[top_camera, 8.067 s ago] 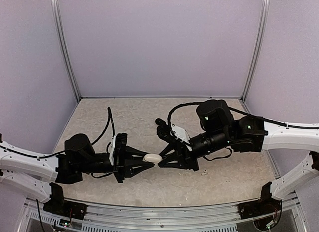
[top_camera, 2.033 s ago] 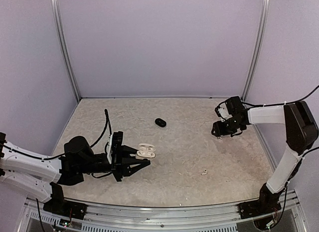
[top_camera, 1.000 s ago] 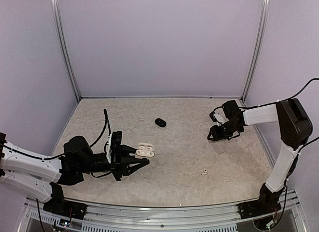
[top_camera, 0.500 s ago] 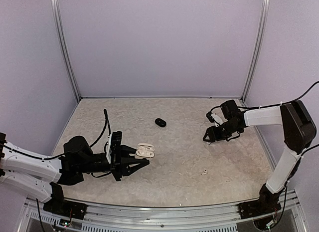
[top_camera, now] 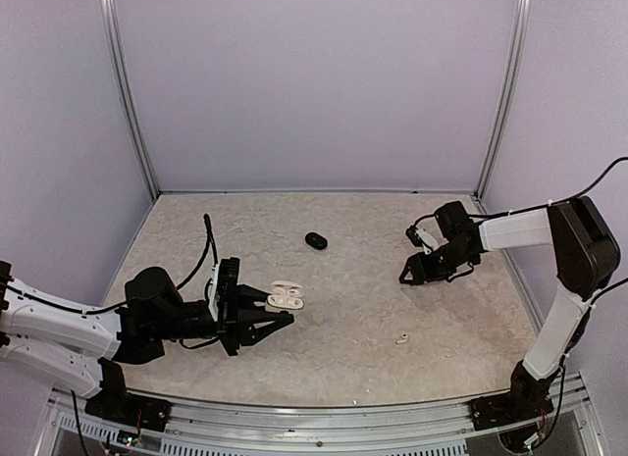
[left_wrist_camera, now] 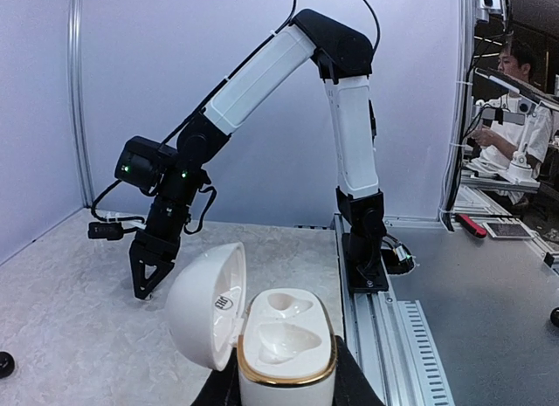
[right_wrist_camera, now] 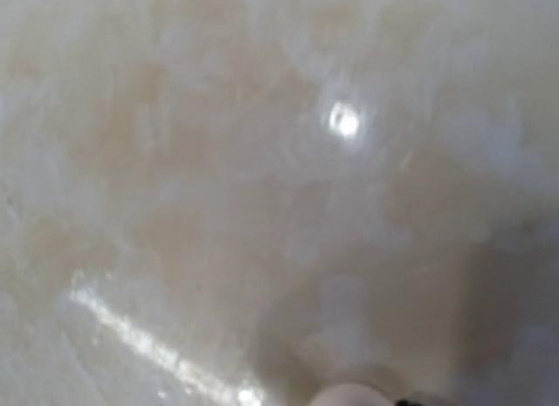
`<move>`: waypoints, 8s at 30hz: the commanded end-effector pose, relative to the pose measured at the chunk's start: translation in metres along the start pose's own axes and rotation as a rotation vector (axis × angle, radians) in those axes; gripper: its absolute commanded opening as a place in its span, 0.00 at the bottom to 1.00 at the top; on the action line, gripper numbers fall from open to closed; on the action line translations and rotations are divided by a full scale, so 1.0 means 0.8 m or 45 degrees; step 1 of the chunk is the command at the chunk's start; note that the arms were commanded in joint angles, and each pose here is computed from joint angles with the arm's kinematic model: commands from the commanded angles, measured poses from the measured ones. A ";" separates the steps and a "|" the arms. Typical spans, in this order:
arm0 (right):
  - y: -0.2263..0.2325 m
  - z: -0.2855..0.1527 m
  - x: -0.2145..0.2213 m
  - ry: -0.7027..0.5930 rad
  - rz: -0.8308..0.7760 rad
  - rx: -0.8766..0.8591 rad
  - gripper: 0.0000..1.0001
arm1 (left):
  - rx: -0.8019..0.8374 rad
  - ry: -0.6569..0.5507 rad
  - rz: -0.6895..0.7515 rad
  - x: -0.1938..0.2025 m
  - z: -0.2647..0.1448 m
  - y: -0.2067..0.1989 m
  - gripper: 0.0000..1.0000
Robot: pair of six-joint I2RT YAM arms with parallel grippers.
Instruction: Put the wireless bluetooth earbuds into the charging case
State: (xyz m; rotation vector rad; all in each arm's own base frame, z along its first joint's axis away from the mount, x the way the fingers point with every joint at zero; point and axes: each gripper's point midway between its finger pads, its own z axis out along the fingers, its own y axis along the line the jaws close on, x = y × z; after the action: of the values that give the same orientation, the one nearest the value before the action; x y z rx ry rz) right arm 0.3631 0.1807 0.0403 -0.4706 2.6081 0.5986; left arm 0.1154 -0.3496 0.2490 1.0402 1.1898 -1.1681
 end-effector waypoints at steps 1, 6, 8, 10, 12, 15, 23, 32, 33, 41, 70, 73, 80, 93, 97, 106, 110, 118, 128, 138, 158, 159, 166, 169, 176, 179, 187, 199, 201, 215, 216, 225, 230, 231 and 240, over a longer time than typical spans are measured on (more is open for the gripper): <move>0.011 -0.005 0.022 0.049 0.012 -0.042 0.56 | 0.007 -0.040 0.016 -0.011 0.002 0.001 0.10; 0.022 -0.015 0.026 0.034 -0.012 -0.050 0.57 | 0.011 -0.038 0.022 -0.011 0.003 0.001 0.10; 0.026 -0.023 0.016 0.005 -0.027 -0.054 0.57 | 0.015 -0.040 0.022 -0.011 0.003 0.000 0.10; 0.027 -0.030 0.002 -0.031 -0.044 -0.038 0.57 | 0.019 -0.040 0.022 -0.011 0.005 0.000 0.10; 0.019 -0.033 -0.013 -0.069 -0.054 0.002 0.59 | 0.022 -0.038 0.021 -0.011 0.006 0.000 0.10; 0.004 -0.024 -0.020 -0.073 -0.042 0.024 0.60 | 0.018 -0.040 0.021 -0.011 0.006 0.001 0.10; -0.006 0.001 -0.008 0.001 -0.036 0.015 0.62 | -0.017 -0.041 0.033 -0.014 -0.001 0.005 0.10; 0.006 0.002 0.023 0.068 0.003 -0.048 0.57 | -0.022 -0.038 0.026 -0.009 -0.003 0.005 0.10; 0.010 0.001 0.028 0.072 0.005 -0.056 0.56 | -0.022 -0.037 0.026 -0.008 -0.003 0.005 0.10; 0.013 -0.016 0.029 0.065 -0.020 0.010 0.53 | -0.007 -0.036 0.021 -0.008 0.002 0.005 0.10; -0.009 0.014 -0.004 0.262 -0.191 0.263 0.38 | -0.018 -0.007 0.012 -0.001 0.007 0.007 0.10; -0.010 0.018 -0.001 0.282 -0.198 0.279 0.36 | -0.016 -0.006 0.011 -0.001 0.007 0.007 0.10; -0.004 0.024 0.010 0.328 -0.221 0.290 0.29 | -0.020 -0.008 0.015 -0.001 0.005 0.007 0.09; 0.085 0.029 0.064 0.469 -0.402 0.159 0.21 | -0.020 -0.004 0.008 0.001 0.003 0.007 0.09; 0.120 0.032 0.102 0.566 -0.480 0.106 0.21 | -0.017 -0.003 0.008 0.001 0.003 0.007 0.09; 0.168 0.023 0.174 0.742 -0.611 0.078 0.25 | -0.039 -0.009 0.023 -0.005 -0.004 0.011 0.09; 0.173 0.025 0.179 0.787 -0.671 0.135 0.31 | -0.032 -0.011 0.020 -0.005 -0.003 0.011 0.09; 0.183 0.034 0.167 0.805 -0.711 0.173 0.35 | -0.028 -0.013 0.019 -0.006 -0.003 0.009 0.09; 0.189 0.037 0.158 0.808 -0.712 0.175 0.29 | -0.039 -0.017 0.035 -0.005 -0.008 0.010 0.09; 0.191 0.040 0.147 0.805 -0.734 0.195 0.29 | -0.039 -0.028 0.034 -0.004 -0.012 0.009 0.09; 0.215 0.023 0.101 0.613 -0.755 0.180 0.16 | -0.094 -0.054 0.037 -0.009 -0.017 0.019 0.09; 0.218 0.019 0.093 0.572 -0.759 0.178 0.15 | -0.106 -0.058 0.038 -0.010 -0.018 0.021 0.09; 0.261 -0.036 0.010 0.127 -0.827 0.125 0.11 | -0.151 -0.094 0.067 -0.014 -0.024 0.029 0.09; 0.287 -0.075 -0.020 -0.091 -0.895 0.047 0.11 | -0.168 -0.106 0.073 -0.018 -0.024 0.032 0.09; 0.369 -0.193 -0.056 -0.612 -1.094 -0.194 0.12 | -0.167 -0.141 0.073 -0.028 -0.023 0.034 0.09; 0.402 -0.229 -0.050 -0.768 -1.194 -0.288 0.12 | -0.167 -0.143 0.075 -0.031 -0.020 0.036 0.09; 0.474 -0.297 -0.010 -1.052 -1.361 -0.579 0.12 | -0.149 -0.169 0.110 -0.037 -0.016 0.033 0.09; 0.528 -0.300 0.024 -1.112 -1.435 -0.774 0.12 | -0.077 -0.205 0.115 -0.048 -0.012 0.021 0.09; 0.532 -0.295 0.026 -1.107 -1.440 -0.780 0.12 | -0.072 -0.209 0.116 -0.049 -0.012 0.019 0.09; 0.541 -0.267 0.030 -1.112 -1.468 -0.757 0.12 | -0.002 -0.249 0.108 -0.063 -0.013 0.004 0.09; 0.540 -0.265 0.029 -1.109 -1.466 -0.751 0.12 | 0.000 -0.252 0.106 -0.064 -0.013 0.004 0.09; 0.536 -0.251 0.030 -1.099 -1.467 -0.712 0.12 | 0.017 -0.264 0.098 -0.069 -0.012 0.002 0.09; 0.533 -0.244 0.032 -1.085 -1.468 -0.701 0.12 | 0.009 -0.272 0.099 -0.072 -0.013 0.003 0.09; 0.533 -0.242 0.032 -1.080 -1.466 -0.701 0.12 | 0.009 -0.271 0.097 -0.071 -0.012 0.003 0.09; 0.527 -0.230 0.033 -1.068 -1.462 -0.666 0.11 | 0.008 -0.281 0.094 -0.074 -0.014 0.003 0.09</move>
State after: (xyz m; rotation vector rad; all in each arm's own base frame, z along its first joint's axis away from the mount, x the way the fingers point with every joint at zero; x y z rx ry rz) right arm 0.1089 0.4424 0.3277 -1.3557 1.0777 0.7990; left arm 0.1199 -0.3349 0.2786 0.9604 1.0541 -1.1777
